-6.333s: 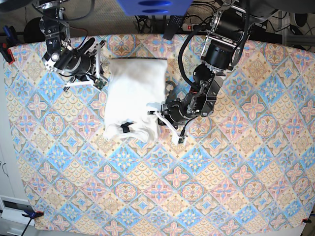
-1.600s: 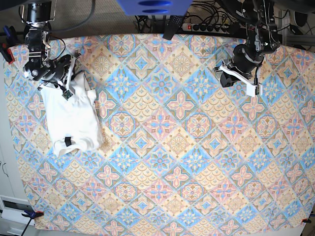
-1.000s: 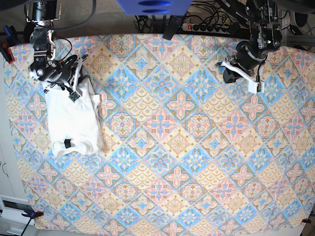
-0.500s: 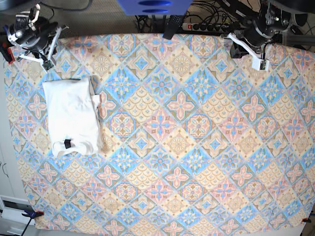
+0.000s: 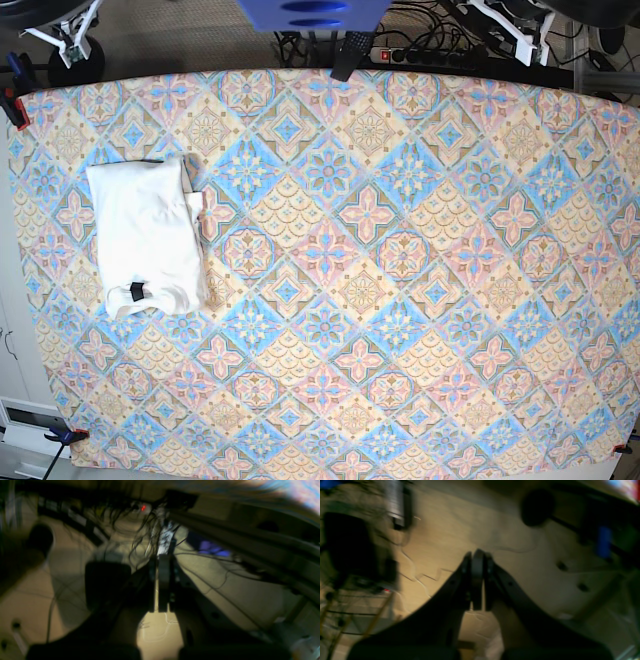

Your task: Fold the T-shirt properly

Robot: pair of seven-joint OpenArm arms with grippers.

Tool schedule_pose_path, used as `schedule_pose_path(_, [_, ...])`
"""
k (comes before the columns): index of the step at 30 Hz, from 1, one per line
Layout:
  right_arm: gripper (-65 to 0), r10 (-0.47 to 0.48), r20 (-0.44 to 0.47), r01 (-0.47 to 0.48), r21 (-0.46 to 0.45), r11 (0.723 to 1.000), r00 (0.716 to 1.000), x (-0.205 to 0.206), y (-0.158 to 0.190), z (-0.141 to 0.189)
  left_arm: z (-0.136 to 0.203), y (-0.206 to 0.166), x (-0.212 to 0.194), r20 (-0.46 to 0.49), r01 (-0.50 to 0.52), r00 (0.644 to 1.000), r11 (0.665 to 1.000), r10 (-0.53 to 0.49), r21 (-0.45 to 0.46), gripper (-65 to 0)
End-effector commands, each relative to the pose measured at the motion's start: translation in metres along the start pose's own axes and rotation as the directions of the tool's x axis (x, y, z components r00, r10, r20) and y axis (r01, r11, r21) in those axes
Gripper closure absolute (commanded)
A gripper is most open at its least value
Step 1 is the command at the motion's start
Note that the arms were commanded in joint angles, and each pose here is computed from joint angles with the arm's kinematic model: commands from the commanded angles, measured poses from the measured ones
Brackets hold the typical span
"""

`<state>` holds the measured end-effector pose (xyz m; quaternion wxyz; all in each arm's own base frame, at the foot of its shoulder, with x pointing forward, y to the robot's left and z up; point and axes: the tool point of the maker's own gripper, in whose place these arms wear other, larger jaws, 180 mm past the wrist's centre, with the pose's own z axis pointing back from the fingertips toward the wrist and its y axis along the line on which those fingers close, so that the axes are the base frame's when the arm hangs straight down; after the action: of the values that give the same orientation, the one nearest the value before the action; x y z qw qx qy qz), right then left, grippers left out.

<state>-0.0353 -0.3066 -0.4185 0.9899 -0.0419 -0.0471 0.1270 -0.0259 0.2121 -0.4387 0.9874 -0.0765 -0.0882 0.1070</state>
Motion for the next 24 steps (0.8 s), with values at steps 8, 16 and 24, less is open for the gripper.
schedule_pose_path(8, [0.0, -0.155, -0.177, 0.172, 0.082, 0.982, 0.972, -0.072, 0.015, -0.038, -0.064, 0.038, -0.067, -0.07, 0.023, 0.997, 0.993, -0.015, 0.116, -0.6])
schedule_pose_path(16, [0.0, -0.282, -0.228, 0.339, 0.27, 0.901, 0.932, -0.085, 0.083, -0.11, -0.133, 0.034, -0.102, -0.135, 0.056, 0.99, 0.993, -0.042, 0.103, -0.6])
schedule_pose_path(24, [0.0, -0.385, -0.19, 0.428, 0.336, 0.839, 0.903, -0.085, 0.126, -0.16, -0.184, 0.028, -0.093, -0.097, 0.194, 0.978, 0.976, -0.185, 0.097, -0.7])
